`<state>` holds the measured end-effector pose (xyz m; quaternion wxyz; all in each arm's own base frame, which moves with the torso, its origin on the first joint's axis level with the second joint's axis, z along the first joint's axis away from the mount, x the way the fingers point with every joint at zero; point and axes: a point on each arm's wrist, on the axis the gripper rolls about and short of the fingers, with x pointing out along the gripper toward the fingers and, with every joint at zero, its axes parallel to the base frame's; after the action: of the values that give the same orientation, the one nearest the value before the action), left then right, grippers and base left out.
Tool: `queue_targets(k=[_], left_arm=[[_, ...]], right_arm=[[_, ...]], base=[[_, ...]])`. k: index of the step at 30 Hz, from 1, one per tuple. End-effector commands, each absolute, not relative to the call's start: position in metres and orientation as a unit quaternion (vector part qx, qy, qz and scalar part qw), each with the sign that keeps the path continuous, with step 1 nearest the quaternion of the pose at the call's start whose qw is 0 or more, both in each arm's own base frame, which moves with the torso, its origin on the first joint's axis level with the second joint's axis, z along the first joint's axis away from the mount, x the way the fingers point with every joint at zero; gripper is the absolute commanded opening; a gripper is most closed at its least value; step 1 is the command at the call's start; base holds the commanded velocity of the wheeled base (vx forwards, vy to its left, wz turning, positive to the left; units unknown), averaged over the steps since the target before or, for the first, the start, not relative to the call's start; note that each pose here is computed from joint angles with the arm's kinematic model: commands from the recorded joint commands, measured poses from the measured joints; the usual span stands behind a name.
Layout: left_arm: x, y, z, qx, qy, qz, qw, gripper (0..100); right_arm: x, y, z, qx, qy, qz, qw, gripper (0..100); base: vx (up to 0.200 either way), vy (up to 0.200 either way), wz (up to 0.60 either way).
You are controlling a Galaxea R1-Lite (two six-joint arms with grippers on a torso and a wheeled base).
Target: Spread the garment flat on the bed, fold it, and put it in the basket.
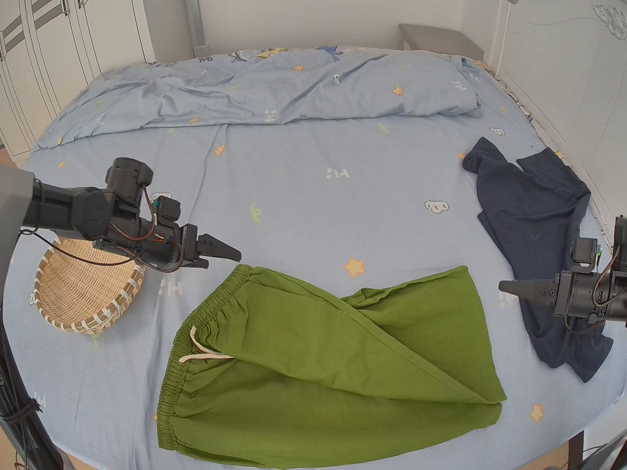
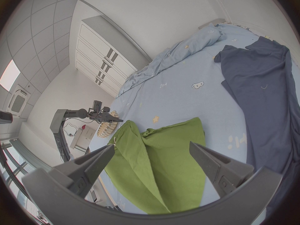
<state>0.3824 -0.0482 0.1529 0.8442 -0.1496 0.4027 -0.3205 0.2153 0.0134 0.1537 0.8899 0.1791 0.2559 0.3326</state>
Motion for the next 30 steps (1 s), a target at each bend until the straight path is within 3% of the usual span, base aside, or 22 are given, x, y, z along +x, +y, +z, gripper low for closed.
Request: queue_targets(k=[1,19,20,30], left_arm=[[0.402,-0.069,0.116,-0.144,0.439,-0.322,0.826,100],[0.411,-0.082,0.110,-0.136,0.442,-0.321,0.826,100],[0.411,-0.082,0.110,-0.136,0.442,-0.321,0.826,0],[0.411,-0.080,0.111,-0.137,0.440,-0.320,0.828,0]], right_arm=[[0.214,0.018,0.151,0.179,0.263,0.341,0.885,100],[0.211,0.029,0.144,0.170,0.278,0.343,0.881,100],[0.211,0.029,0.144,0.170,0.279,0.343,0.881,100],[0.214,0.029,0.140,0.172,0.282,0.340,0.880,100]], base=[[0.000,0.000,0.00],[0.000,0.000,0.00],[0.000,0.000,0.00],[0.000,0.000,0.00]])
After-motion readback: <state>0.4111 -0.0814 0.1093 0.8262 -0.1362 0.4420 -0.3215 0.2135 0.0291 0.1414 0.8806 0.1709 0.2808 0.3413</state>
